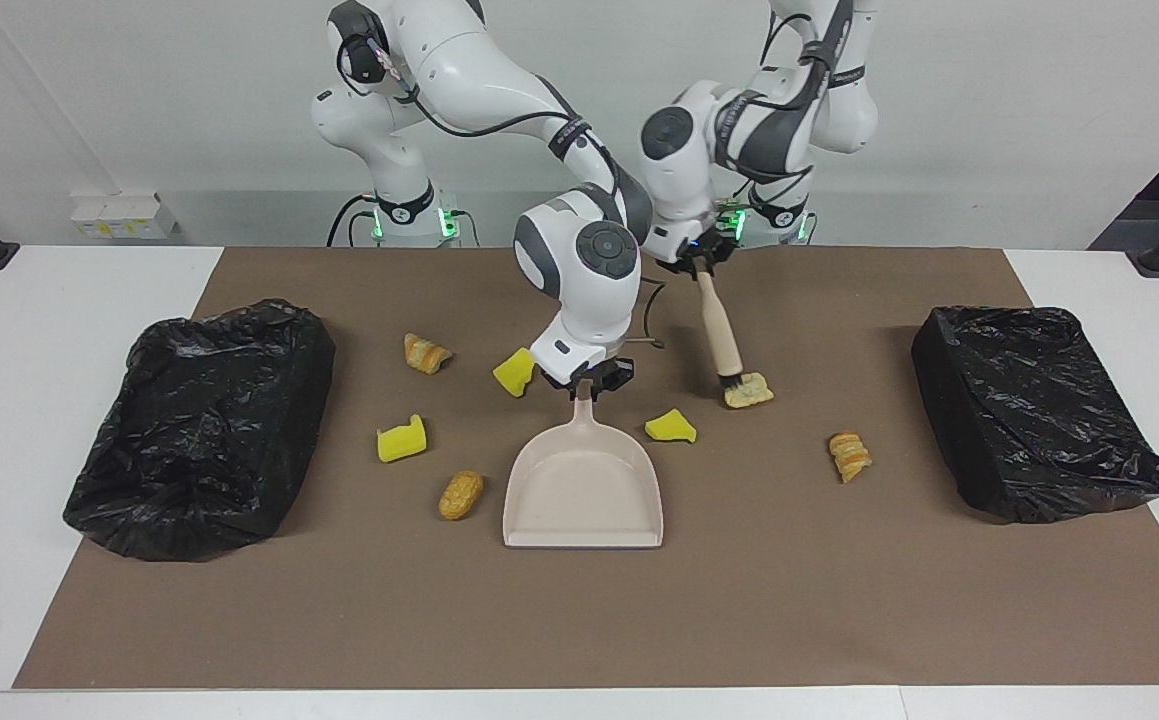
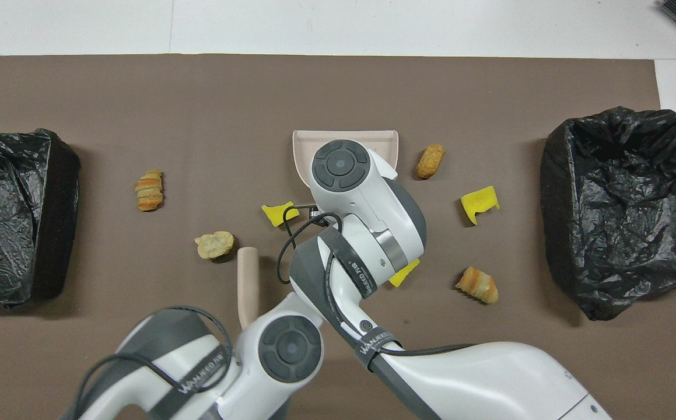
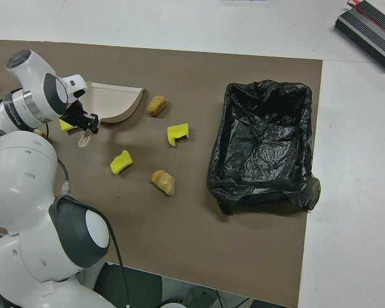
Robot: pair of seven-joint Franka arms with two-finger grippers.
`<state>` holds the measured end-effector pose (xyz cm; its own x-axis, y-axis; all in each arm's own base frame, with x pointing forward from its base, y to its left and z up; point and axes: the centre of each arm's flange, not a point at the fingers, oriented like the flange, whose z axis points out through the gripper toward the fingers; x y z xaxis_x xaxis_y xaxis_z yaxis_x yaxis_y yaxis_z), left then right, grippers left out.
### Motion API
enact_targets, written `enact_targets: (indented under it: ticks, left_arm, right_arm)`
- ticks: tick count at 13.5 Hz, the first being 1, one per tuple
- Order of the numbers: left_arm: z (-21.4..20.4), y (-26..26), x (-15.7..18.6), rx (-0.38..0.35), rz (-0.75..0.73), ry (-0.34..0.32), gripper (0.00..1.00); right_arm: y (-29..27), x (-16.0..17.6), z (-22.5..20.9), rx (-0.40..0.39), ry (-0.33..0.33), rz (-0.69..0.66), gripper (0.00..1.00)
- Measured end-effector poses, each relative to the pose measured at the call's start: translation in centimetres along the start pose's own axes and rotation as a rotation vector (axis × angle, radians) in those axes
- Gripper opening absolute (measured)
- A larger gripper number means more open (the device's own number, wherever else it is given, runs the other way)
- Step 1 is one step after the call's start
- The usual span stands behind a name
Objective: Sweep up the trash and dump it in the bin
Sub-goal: 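Grasp the brush with the left gripper while the right gripper lifts the dustpan, then lower the dustpan near the bread while the left gripper positions the brush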
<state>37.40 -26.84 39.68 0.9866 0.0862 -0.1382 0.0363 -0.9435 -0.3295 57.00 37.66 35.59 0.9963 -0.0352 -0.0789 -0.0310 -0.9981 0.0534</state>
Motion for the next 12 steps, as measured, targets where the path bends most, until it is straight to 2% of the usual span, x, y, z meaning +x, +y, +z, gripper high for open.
enact_targets:
  ticks: [2, 5, 9, 12]
  left_arm:
    - [0.2, -3.7, 3.4, -0.024, -0.025, 0.007, 0.26]
    - [1.6, -9.3, 8.7, -0.099, -0.040, 0.057, 0.26]
    - [4.3, -15.3, 13.2, -0.109, -0.025, 0.113, 0.26]
    - [6.4, -17.2, 14.8, -0.117, -0.037, 0.114, 0.26]
  right_arm:
    - [0.3, 0.1, -0.6, 0.006, 0.006, 0.005, 0.31]
    - [2.5, 0.4, -3.4, 0.011, 0.007, -0.018, 0.31]
    - [6.3, 0.2, -7.5, 0.003, -0.020, -0.203, 0.31]
    - [7.8, 0.2, -8.2, -0.001, -0.044, -0.401, 0.31]
